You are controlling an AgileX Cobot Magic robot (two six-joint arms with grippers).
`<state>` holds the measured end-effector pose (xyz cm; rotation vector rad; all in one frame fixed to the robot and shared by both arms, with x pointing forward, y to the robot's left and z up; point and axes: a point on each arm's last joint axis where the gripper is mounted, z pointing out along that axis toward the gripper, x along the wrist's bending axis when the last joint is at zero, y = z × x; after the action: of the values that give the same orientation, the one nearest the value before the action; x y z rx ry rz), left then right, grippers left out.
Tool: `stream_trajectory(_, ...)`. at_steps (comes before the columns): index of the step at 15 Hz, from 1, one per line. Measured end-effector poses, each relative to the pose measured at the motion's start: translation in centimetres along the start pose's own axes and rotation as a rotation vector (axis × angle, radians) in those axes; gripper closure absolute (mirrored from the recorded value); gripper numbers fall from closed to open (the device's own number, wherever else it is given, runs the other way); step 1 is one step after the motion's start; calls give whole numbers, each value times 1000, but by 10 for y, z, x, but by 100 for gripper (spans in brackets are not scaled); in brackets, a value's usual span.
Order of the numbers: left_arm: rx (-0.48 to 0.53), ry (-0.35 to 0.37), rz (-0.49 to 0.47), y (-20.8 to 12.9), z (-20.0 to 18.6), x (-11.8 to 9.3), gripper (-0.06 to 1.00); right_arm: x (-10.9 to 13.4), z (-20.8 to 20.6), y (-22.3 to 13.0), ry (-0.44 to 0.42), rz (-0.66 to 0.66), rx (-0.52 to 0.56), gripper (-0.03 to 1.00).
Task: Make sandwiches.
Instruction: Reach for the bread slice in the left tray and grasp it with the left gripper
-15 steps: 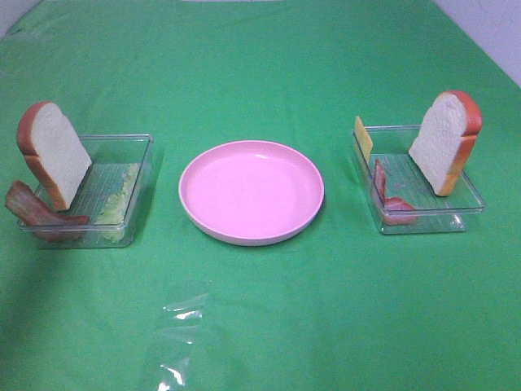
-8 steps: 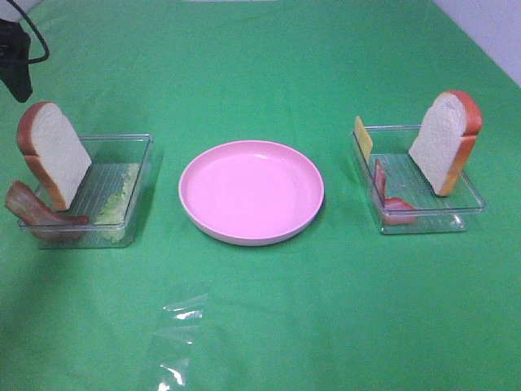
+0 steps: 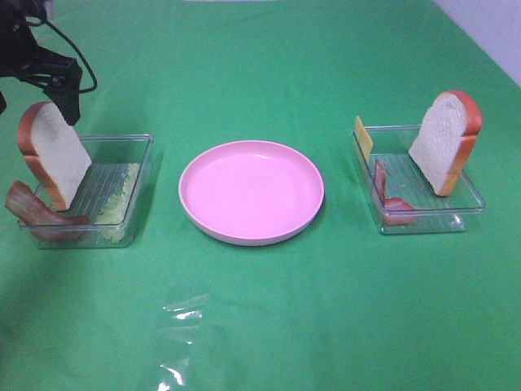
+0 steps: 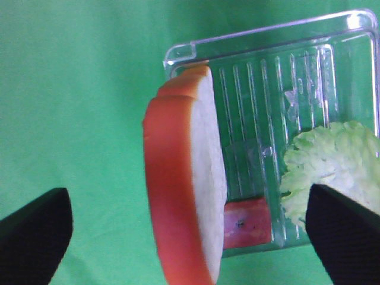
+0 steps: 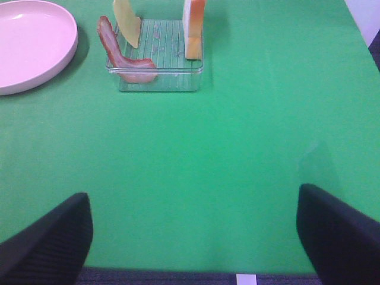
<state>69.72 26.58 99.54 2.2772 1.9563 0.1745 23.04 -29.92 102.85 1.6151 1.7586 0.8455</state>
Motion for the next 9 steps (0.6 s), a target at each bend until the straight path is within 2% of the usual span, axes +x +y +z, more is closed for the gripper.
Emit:
stream_trajectory(1,50,-19,-9,0,23,-1,-5,0,0,0,0,0,0,7)
stream_trajectory(6,94,-27,-12,-1,44,-1,-4,0,0,0,0,0,0,7)
stream_trajectory(7,90,-27,-10,0,43,-1,-1,0,0,0,0,0,0,7)
stream_trajectory(9,87,-27,-9,1,43,-1,13,0,0,0,0,0,0,7)
